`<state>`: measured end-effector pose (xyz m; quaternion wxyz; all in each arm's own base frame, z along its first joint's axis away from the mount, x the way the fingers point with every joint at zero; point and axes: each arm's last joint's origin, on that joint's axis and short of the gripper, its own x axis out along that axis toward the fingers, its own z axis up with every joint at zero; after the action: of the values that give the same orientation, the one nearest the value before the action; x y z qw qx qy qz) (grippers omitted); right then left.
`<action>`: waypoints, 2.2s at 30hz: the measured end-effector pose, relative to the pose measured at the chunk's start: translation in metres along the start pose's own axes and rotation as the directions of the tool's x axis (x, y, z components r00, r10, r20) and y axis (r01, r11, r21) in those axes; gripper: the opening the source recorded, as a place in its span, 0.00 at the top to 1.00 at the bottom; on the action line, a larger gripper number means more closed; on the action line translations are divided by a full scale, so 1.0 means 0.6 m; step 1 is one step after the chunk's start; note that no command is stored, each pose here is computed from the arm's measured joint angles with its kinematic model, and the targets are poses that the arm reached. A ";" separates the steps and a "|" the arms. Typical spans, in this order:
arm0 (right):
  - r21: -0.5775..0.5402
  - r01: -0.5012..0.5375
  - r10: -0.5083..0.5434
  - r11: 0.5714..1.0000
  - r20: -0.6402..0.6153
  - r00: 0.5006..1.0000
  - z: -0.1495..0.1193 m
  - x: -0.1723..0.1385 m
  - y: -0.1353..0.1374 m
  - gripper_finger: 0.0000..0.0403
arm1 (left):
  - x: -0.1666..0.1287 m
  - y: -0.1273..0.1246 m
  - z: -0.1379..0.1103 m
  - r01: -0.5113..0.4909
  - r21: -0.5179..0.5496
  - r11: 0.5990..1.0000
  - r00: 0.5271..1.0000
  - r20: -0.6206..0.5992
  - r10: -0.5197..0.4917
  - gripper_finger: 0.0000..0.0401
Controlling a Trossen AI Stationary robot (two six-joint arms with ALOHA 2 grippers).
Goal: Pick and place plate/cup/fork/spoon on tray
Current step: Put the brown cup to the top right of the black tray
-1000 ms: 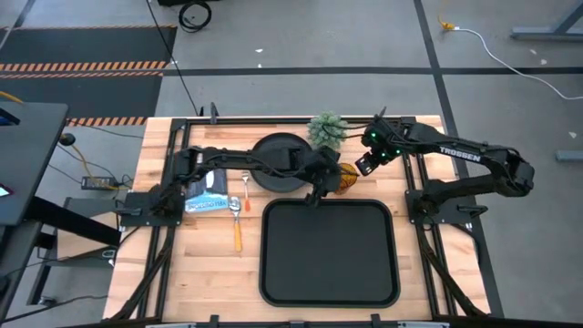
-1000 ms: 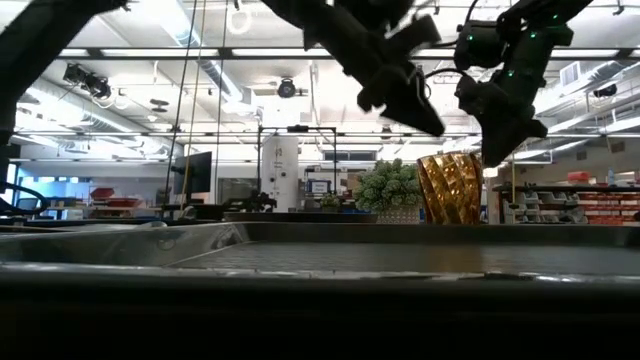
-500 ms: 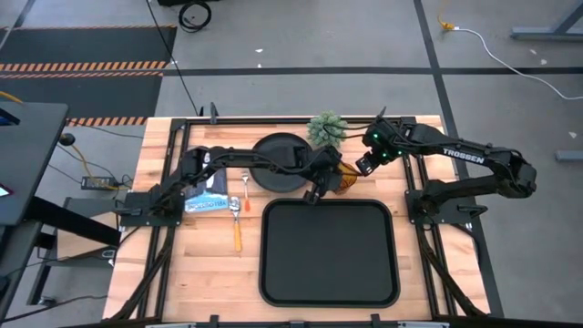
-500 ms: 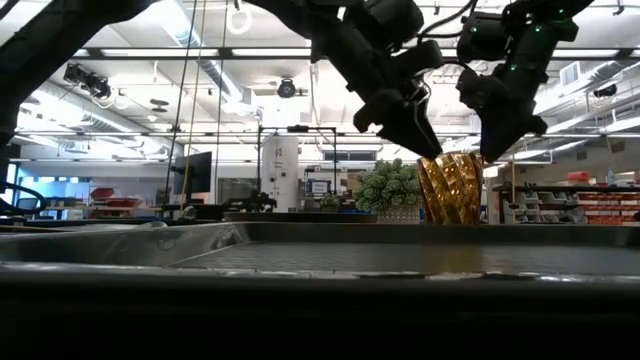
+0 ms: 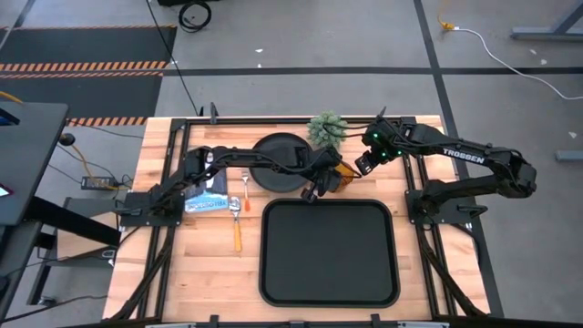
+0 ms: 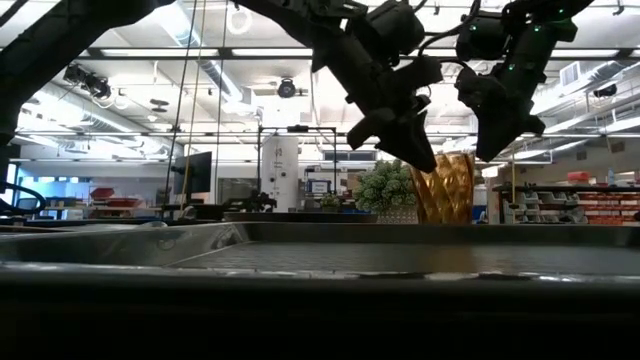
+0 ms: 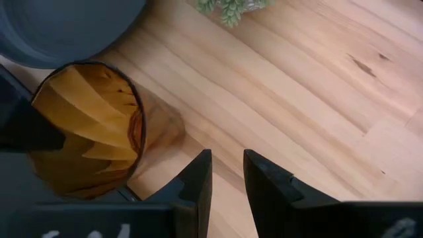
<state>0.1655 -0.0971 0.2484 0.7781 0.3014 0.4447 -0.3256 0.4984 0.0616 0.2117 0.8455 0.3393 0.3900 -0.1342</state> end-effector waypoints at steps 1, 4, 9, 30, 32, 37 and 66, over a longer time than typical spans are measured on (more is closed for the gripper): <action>0.000 0.000 0.000 1.000 0.000 1.000 0.000 0.000 0.000 0.77 | 0.000 -0.001 0.000 0.001 0.004 1.000 1.000 0.000 -0.001 0.81; 0.000 -0.005 0.005 1.000 0.010 1.000 0.002 0.000 0.001 0.77 | -0.006 0.004 0.004 -0.002 -0.019 1.000 1.000 0.002 0.002 0.87; -0.001 -0.007 0.007 1.000 0.013 1.000 0.002 0.000 0.001 0.77 | -0.019 0.019 0.009 -0.008 -0.115 0.993 1.000 0.007 0.008 0.96; -0.037 0.068 -0.066 0.997 0.040 0.997 0.012 0.000 -0.023 0.81 | -0.035 -0.036 0.098 0.177 -0.259 0.950 0.970 0.209 -0.124 0.97; -0.020 0.077 -0.076 0.997 0.042 0.996 0.014 0.000 -0.029 0.82 | -0.036 -0.046 0.112 0.176 -0.241 0.954 0.966 0.231 -0.120 0.97; 0.025 0.100 -0.101 0.995 0.048 0.994 0.019 -0.001 -0.044 0.85 | -0.017 -0.069 0.142 0.155 -0.210 0.965 0.949 0.304 -0.086 0.97; 0.035 0.051 -0.053 0.998 0.073 0.996 0.025 -0.001 -0.045 0.87 | 0.020 -0.115 0.147 0.191 -0.139 0.972 0.957 0.248 -0.153 0.96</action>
<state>0.1518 -0.1248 0.2507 0.7801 0.2905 0.4178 -0.3640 0.5225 -0.0485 0.2117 0.8954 0.2163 0.3245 -0.2147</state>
